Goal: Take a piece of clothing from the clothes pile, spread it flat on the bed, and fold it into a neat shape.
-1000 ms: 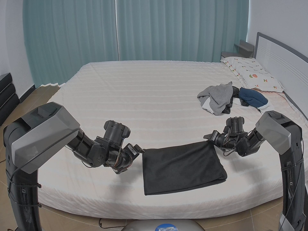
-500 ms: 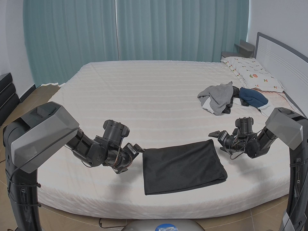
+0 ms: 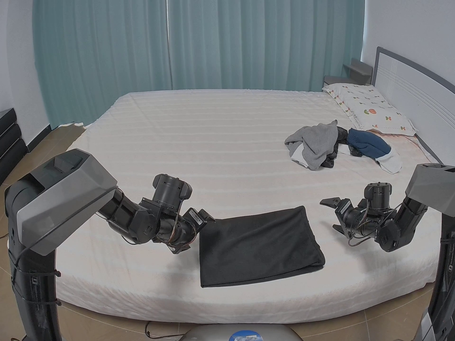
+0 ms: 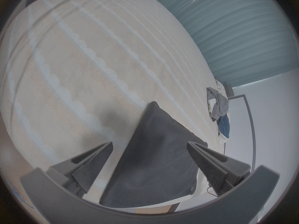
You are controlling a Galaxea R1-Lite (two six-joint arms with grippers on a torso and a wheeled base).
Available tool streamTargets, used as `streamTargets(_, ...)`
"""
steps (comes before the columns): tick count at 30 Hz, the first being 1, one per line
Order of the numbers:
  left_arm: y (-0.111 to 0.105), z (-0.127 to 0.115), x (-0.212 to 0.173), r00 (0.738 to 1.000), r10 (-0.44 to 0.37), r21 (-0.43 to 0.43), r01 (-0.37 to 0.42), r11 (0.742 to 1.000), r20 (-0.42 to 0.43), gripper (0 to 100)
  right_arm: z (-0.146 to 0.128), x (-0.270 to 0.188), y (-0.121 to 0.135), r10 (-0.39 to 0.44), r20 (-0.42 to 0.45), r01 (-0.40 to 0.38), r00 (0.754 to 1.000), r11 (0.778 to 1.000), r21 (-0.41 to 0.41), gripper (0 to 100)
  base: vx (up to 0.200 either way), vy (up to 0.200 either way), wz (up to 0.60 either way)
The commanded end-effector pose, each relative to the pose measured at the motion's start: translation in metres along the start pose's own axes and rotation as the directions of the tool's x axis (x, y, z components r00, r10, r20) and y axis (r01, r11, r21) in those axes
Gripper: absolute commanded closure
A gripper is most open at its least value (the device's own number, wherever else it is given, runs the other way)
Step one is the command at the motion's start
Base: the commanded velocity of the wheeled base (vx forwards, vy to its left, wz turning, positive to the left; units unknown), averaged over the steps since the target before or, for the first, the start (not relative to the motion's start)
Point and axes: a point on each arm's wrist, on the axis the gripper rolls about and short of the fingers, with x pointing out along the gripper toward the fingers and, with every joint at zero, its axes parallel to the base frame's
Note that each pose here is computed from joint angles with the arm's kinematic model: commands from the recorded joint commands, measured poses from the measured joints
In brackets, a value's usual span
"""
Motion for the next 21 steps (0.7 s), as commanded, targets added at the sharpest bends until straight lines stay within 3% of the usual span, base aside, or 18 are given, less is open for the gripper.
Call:
streamTargets(1,0.013,-0.003,0.004,0.999,0.047,0.037,-0.047,0.998,-0.008,0,0.001,-0.003,-0.004,-0.003,-0.015,0.003,1.000,1.000,0.020,0,0.000,0.000,0.00)
streamTargets(6,0.021,-0.008,0.003,0.998,0.054,0.077,-0.052,0.996,-0.019,0,0.001,-0.002,-0.008,0.022,-0.068,-0.019,0.997,0.999,0.043,0,0.000,0.000,0.00)
streamTargets(15,0.026,-0.014,0.013,1.000,-0.012,0.229,0.011,0.973,0.005,0,-0.001,0.004,-0.007,0.031,-0.078,-0.026,0.996,0.998,0.054,0,0.000,0.000,0.00)
streamTargets(21,0.028,-0.017,0.020,1.000,-0.024,0.270,0.022,0.963,0.003,0,-0.004,0.005,-0.008,0.028,-0.083,-0.023,0.996,0.998,0.054,0,0.000,0.000,0.00)
